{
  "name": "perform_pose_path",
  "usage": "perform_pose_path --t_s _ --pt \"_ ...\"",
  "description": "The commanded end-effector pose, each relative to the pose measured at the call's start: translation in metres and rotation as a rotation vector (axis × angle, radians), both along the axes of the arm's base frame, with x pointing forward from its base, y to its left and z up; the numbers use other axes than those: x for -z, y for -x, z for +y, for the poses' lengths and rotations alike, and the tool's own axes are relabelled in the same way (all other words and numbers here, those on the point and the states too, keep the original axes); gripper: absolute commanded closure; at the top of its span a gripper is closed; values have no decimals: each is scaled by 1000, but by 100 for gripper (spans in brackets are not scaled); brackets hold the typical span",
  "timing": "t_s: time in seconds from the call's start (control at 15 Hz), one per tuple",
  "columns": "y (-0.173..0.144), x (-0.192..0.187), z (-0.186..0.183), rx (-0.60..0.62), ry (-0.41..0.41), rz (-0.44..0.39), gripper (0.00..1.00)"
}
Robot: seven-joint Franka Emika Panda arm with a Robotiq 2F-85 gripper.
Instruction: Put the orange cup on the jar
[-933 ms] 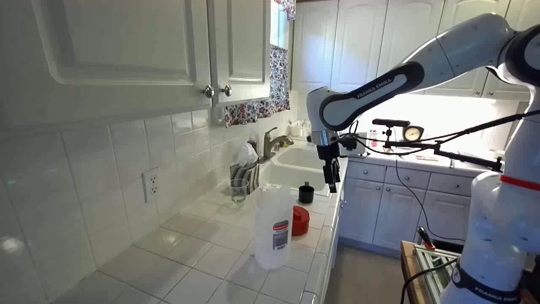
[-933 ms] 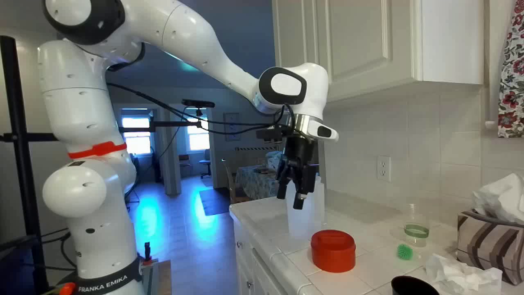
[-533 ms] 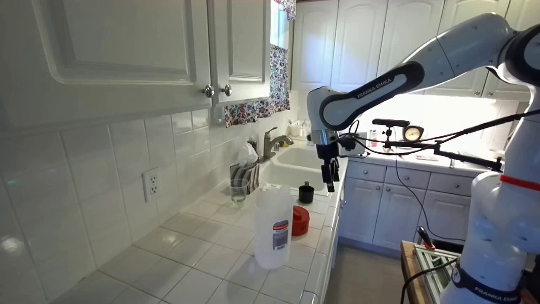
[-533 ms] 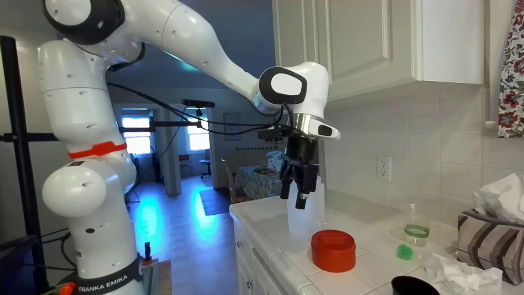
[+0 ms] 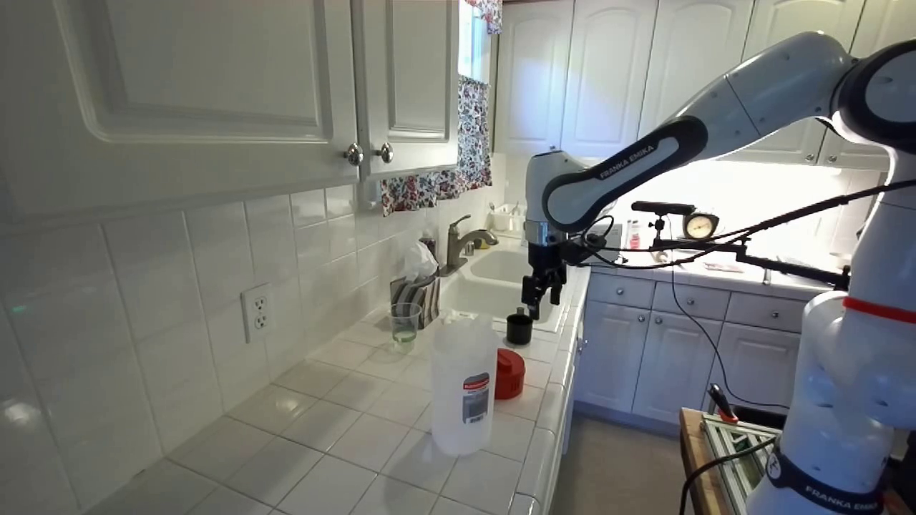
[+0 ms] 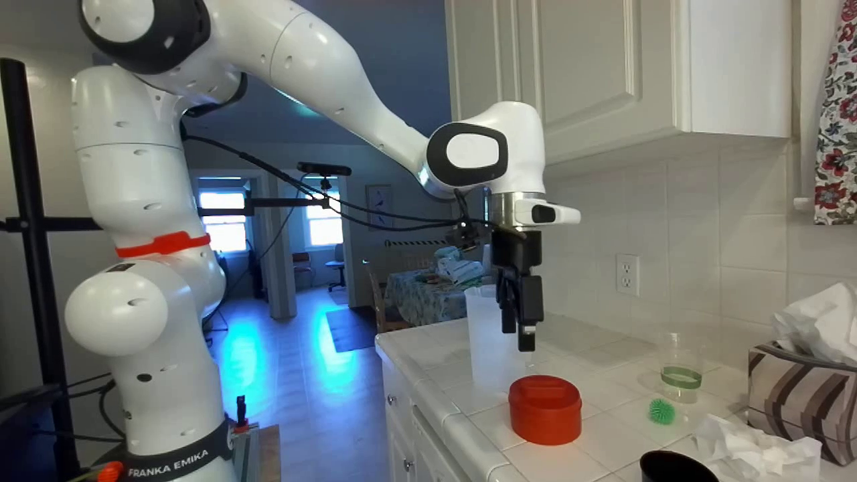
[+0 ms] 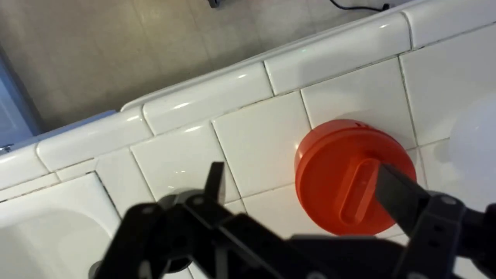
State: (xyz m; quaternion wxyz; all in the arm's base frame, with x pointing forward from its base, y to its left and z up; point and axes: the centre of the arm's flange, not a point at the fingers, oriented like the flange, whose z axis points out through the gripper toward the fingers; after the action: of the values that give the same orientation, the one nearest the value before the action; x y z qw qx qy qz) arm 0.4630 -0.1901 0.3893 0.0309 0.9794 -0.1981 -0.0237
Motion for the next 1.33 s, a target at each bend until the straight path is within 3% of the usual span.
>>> perform_pose_path --t_s 0.0,0.73,1.27 --pt "-2 19 -5 102 13 -24 0" --pt "-32 55 4 425 4 -98 0" --pt "-51 69 14 457 -81 -147 0"
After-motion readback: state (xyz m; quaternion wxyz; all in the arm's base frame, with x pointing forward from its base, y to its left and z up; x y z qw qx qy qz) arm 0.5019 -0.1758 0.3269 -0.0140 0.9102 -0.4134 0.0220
